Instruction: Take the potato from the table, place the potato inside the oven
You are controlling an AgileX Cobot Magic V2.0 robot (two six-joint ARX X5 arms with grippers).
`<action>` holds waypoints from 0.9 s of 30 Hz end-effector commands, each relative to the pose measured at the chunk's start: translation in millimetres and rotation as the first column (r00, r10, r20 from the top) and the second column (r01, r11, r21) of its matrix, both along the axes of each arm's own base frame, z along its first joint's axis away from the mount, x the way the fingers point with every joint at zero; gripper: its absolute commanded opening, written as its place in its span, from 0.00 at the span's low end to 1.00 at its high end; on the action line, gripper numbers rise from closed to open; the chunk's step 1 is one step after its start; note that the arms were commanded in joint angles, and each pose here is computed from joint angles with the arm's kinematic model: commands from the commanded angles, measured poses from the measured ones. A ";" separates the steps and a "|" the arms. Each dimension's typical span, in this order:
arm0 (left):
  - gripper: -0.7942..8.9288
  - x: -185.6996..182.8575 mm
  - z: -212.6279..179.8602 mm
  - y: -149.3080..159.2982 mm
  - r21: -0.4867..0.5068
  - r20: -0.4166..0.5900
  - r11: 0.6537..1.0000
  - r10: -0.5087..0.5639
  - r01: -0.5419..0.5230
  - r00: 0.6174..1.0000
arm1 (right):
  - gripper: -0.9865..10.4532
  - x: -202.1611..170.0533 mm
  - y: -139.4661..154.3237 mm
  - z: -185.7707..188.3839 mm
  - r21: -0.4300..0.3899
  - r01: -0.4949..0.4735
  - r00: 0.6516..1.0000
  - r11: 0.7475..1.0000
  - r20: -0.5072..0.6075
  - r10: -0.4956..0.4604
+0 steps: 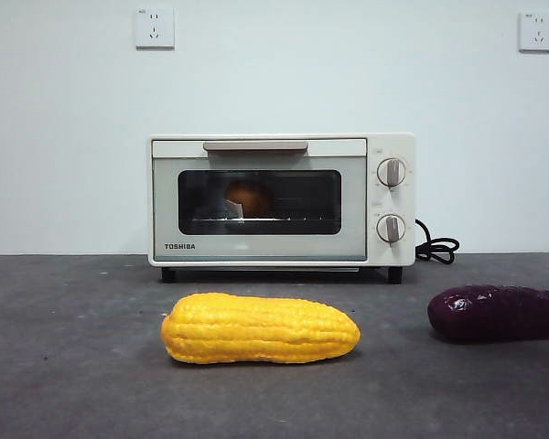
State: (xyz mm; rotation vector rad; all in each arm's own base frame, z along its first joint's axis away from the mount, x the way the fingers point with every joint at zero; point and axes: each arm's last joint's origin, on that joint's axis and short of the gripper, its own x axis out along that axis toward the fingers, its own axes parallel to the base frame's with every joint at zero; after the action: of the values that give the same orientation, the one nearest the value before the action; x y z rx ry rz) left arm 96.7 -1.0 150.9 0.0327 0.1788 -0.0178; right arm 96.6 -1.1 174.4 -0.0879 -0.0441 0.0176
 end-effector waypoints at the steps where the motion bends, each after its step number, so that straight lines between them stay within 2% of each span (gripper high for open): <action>1: 0.08 0.6 -2.9 0.3 -0.004 -0.006 1.000 0.003 -0.003 1.000 | 0.09 0.7 -1.4 -4.9 0.037 0.016 1.000 0.999 -0.019 -0.016; 6: 0.08 0.8 -3.3 0.3 -0.004 -0.011 1.000 0.004 -0.004 1.000 | 0.09 0.7 -2.7 -6.3 0.031 0.035 0.999 0.999 -0.033 -0.034; 16: 0.08 0.9 -3.4 0.3 -0.004 -0.013 1.000 0.004 -0.004 1.000 | 0.09 -0.1 -2.6 -19.8 0.035 0.039 0.984 0.999 -0.173 -0.032; 20: 0.08 0.9 -3.4 0.3 -0.004 -0.013 1.000 0.004 -0.004 1.000 | 0.09 -0.8 -2.4 -24.1 0.063 0.043 0.976 0.997 -0.217 -0.029; 27: 0.08 0.9 -3.4 0.3 -0.004 -0.013 1.000 0.004 -0.004 1.000 | 0.09 -0.9 -2.4 -24.0 0.069 0.045 0.975 0.997 -0.221 -0.029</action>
State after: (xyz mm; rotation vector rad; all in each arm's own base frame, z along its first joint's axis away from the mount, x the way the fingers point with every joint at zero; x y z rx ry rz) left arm 97.0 -1.0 150.2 0.0327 0.1872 -0.0179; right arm 95.4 -3.4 152.5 -0.0264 0.1742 -0.0093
